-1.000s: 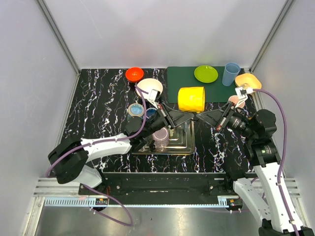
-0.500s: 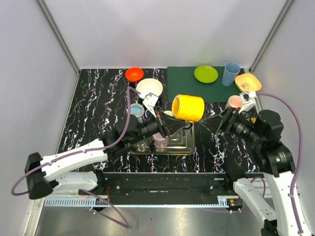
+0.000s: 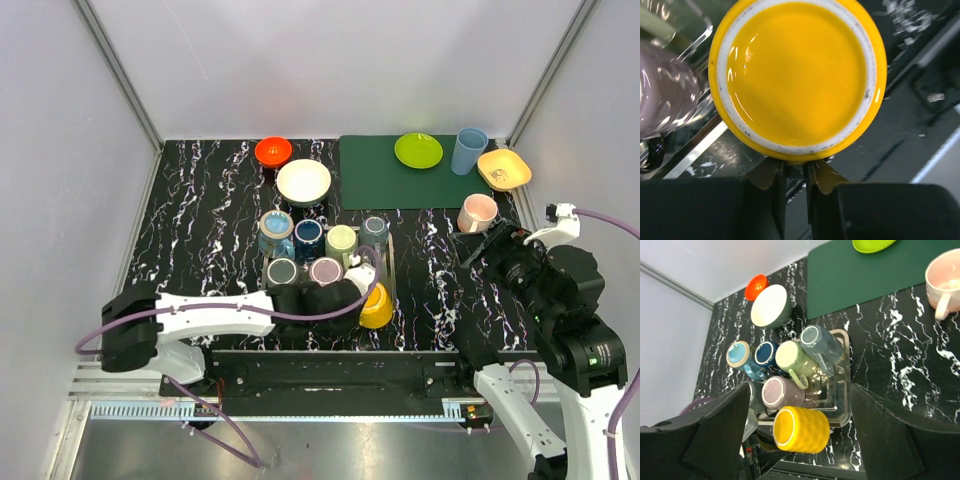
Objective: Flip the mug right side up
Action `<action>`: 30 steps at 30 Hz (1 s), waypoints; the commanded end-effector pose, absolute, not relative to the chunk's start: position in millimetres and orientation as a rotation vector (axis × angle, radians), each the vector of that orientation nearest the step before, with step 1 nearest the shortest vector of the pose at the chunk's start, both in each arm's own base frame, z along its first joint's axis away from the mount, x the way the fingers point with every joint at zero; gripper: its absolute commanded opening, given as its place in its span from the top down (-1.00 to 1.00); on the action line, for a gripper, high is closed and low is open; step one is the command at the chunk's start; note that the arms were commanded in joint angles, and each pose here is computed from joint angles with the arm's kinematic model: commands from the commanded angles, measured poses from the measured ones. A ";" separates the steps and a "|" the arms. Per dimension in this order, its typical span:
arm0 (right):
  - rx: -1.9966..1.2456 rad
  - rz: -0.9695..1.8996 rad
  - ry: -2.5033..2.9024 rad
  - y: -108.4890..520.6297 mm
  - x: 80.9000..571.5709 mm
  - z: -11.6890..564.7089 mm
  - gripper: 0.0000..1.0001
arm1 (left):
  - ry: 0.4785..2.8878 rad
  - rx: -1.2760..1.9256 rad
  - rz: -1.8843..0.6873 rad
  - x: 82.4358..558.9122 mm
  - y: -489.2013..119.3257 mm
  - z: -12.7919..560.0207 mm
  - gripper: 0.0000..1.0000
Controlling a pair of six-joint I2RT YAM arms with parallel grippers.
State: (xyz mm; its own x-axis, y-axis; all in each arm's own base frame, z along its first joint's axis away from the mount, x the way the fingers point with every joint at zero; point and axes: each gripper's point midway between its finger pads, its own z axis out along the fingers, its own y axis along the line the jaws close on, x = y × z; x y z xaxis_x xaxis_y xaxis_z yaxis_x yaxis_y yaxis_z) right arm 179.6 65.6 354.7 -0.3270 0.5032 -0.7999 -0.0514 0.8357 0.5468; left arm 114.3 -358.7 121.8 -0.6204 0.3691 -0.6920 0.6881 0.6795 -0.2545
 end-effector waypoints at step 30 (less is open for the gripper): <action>0.366 0.587 1.923 71.9 189.5 308.4 -0.67 | 2.297 0.713 -0.323 192.6 -373.8 77.2 0.07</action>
